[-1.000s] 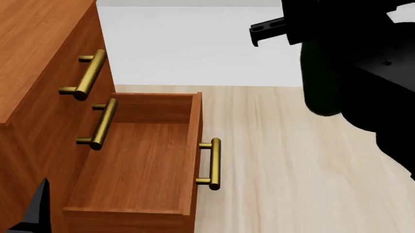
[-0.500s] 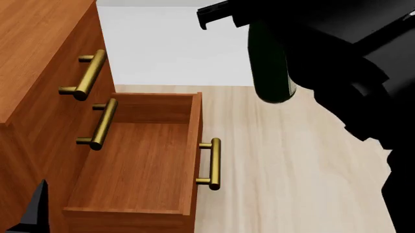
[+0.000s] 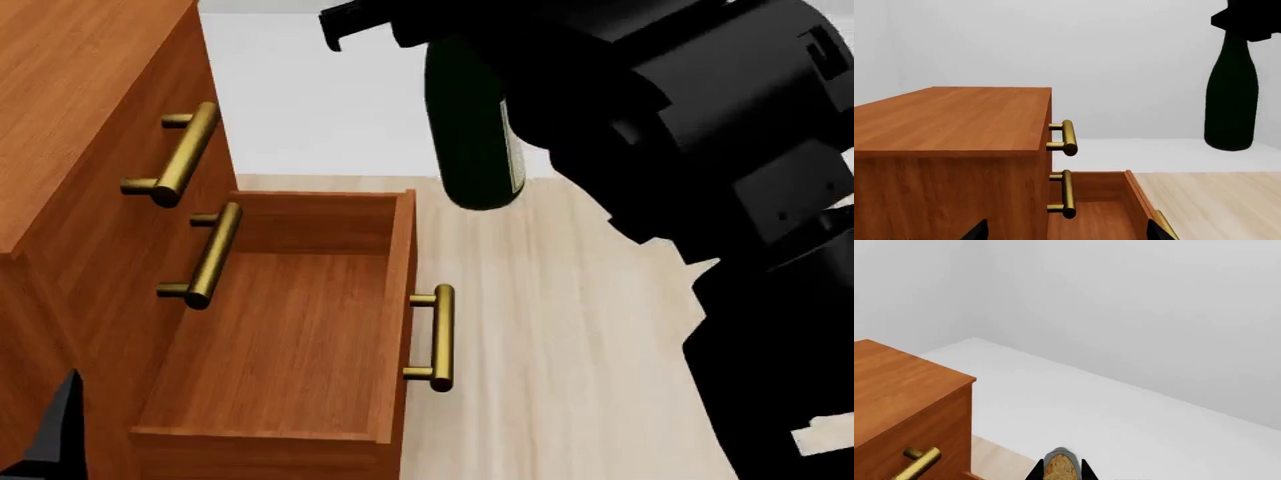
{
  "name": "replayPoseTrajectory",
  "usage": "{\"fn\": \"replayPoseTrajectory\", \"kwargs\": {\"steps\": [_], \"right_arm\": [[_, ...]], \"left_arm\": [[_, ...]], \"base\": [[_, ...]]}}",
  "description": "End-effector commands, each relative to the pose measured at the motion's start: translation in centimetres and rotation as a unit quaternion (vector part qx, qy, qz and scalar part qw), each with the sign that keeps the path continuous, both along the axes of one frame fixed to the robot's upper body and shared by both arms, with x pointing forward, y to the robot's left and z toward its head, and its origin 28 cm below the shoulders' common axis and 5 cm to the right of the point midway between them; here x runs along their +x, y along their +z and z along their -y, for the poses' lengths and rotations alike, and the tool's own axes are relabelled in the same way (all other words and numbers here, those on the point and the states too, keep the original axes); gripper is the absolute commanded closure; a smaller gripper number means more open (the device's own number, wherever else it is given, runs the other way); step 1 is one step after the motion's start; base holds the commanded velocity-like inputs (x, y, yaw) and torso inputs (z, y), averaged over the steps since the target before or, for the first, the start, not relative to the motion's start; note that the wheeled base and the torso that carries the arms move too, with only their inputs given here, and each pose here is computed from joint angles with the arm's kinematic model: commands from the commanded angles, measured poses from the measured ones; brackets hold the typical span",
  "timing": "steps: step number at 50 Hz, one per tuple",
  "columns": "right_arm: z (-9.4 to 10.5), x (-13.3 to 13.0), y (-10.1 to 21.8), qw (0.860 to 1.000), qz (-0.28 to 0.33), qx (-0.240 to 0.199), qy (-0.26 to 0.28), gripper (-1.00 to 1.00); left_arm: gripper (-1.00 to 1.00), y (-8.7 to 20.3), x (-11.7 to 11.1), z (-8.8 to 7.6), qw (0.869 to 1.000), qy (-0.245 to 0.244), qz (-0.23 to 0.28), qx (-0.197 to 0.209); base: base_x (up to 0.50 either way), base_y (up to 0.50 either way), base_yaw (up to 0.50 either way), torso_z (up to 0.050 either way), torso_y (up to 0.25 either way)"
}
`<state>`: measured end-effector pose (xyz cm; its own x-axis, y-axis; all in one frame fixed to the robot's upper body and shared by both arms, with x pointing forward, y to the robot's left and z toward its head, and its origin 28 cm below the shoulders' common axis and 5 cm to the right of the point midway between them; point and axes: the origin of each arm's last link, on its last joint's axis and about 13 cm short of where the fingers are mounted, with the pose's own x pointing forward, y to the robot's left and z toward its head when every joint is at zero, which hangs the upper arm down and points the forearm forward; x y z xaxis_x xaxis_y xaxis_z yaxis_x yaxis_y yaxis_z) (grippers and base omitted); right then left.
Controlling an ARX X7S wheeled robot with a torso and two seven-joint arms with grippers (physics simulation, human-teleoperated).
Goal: Put the wine bottle in the bottom drawer of the cabinet.
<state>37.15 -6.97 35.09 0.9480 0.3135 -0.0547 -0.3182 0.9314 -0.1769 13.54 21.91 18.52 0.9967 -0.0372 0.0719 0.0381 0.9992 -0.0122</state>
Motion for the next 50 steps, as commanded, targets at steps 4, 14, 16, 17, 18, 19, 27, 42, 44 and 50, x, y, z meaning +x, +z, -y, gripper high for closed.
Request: {"fn": "replayPoseTrajectory", "kwargs": {"steps": [4, 14, 16, 17, 18, 19, 27, 42, 44, 50], "right_arm": [[-1.7, 0.4, -0.1, 1.0, 0.004, 0.005, 0.029, 1.0], [-2.9, 0.7, -1.2, 0.998, -0.009, 0.008, 0.054, 1.0], [-3.1, 0.8, -1.4, 0.998, -0.013, 0.014, 0.058, 1.0], [-3.2, 0.8, -1.5, 0.998, -0.013, 0.015, 0.058, 1.0], [-3.3, 0.7, -1.5, 0.998, -0.015, 0.02, 0.063, 1.0], [-3.3, 0.7, -1.5, 0.997, -0.014, 0.023, 0.066, 1.0], [-4.2, 0.5, -1.9, 0.995, -0.02, 0.042, 0.09, 1.0], [-5.9, 1.1, -3.2, 0.991, -0.041, 0.052, 0.117, 1.0], [-6.2, 1.2, -3.4, 0.991, -0.043, 0.052, 0.119, 1.0], [-6.9, 1.5, -3.6, 0.988, -0.051, 0.063, 0.129, 1.0]], "left_arm": [[-1.0, -0.1, 0.1, 0.0, 1.0, -0.002, 0.004, -0.007], [-1.0, -0.3, 0.1, -0.1, 1.0, 0.001, -0.001, -0.006], [-1.0, -0.2, 0.1, -0.1, 1.0, 0.001, -0.001, -0.006], [-1.0, -0.2, 0.1, -0.1, 1.0, 0.001, -0.001, -0.005], [-1.0, -0.2, 0.1, -0.2, 1.0, 0.002, -0.001, -0.006], [-1.0, -0.2, 0.1, -0.2, 1.0, 0.001, -0.001, -0.006], [-1.0, -0.5, 0.1, -0.1, 1.0, 0.0, -0.004, -0.007], [-1.0, -0.6, 0.3, -0.2, 1.0, 0.003, -0.006, -0.007], [-1.0, -0.7, 0.3, -0.3, 1.0, 0.003, -0.007, -0.009], [-1.0, -0.7, 0.3, -0.4, 1.0, 0.004, -0.007, -0.009]], "base": [[0.0, 0.0, 0.0, 0.0, 0.0], [0.0, 0.0, 0.0, 0.001, 0.001], [0.0, 0.0, 0.0, 0.0, 0.0], [0.0, 0.0, 0.0, 0.0, 0.0], [0.0, 0.0, 0.0, 0.0, 0.0], [0.0, 0.0, 0.0, 0.0, 0.0], [0.0, 0.0, 0.0, 0.0, 0.0], [0.0, 0.0, 0.0, 0.0, 0.001], [0.0, 0.0, 0.0, 0.0, 0.005], [0.0, 0.0, 0.0, 0.002, 0.0]]}}
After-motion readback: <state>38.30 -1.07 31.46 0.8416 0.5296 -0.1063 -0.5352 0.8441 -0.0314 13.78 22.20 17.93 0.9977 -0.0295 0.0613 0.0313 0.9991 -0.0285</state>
